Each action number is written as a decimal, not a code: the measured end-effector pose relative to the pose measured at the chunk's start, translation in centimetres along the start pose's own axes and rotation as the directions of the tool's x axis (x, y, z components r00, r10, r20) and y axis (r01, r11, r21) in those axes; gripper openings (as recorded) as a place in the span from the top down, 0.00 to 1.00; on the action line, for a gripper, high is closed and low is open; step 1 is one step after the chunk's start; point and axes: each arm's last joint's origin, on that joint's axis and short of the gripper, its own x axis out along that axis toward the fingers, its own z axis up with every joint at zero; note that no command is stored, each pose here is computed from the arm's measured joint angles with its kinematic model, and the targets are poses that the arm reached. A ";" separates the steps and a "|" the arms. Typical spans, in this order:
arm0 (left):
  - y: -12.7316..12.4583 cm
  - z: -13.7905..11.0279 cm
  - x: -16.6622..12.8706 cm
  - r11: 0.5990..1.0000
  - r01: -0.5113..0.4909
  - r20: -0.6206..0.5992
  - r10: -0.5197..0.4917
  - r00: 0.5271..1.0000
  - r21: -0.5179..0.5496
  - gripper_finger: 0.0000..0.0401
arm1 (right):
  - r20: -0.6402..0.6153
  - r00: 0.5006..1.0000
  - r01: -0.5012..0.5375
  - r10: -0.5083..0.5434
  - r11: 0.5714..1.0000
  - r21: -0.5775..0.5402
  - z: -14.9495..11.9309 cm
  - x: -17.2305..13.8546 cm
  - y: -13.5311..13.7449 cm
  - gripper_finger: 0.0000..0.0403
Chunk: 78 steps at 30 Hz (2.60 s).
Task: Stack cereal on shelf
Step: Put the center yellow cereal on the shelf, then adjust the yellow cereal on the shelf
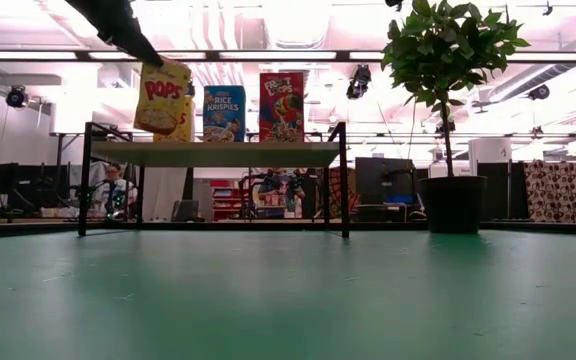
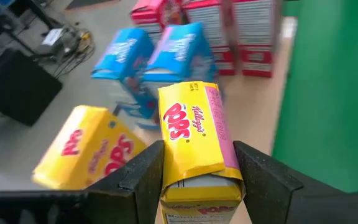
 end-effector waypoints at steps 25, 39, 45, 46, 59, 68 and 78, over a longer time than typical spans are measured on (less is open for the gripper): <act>1.2 -0.7 2.4 0.998 -0.036 -0.074 0.032 0.997 -0.049 0.58 | 0.003 1.000 0.000 0.000 1.000 0.006 -0.4 0.2 0.1 0.38; 1.6 -0.7 2.0 0.992 -0.126 -0.104 0.124 0.987 -0.011 0.44 | 0.003 1.000 0.001 -0.001 1.000 0.006 -0.4 0.2 0.1 0.38; 2.0 0.3 1.0 0.991 -0.131 -0.070 0.129 0.989 -0.011 0.43 | 0.002 1.000 0.003 -0.003 1.000 0.005 -0.4 0.2 0.1 0.38; 2.1 0.5 0.7 0.991 -0.134 -0.065 0.132 0.989 -0.022 0.43 | 0.002 1.000 0.003 -0.003 1.000 0.005 -0.4 0.2 0.1 0.38; 3.7 3.9 1.7 0.949 -0.125 -0.277 0.042 0.960 -0.290 0.43 | -0.027 1.000 0.009 -0.009 1.000 -0.013 -0.9 0.3 0.1 0.38; 5.1 6.5 3.0 0.946 -0.124 -0.475 -0.036 0.879 -0.300 0.39 | -0.051 0.999 0.005 -0.005 1.000 -0.010 -1.2 0.3 0.2 0.38; 6.8 7.4 2.9 0.921 -0.182 -0.551 -0.042 0.833 -0.346 0.33 | -0.077 0.997 0.001 -0.001 1.000 -0.011 -1.4 0.3 0.2 0.38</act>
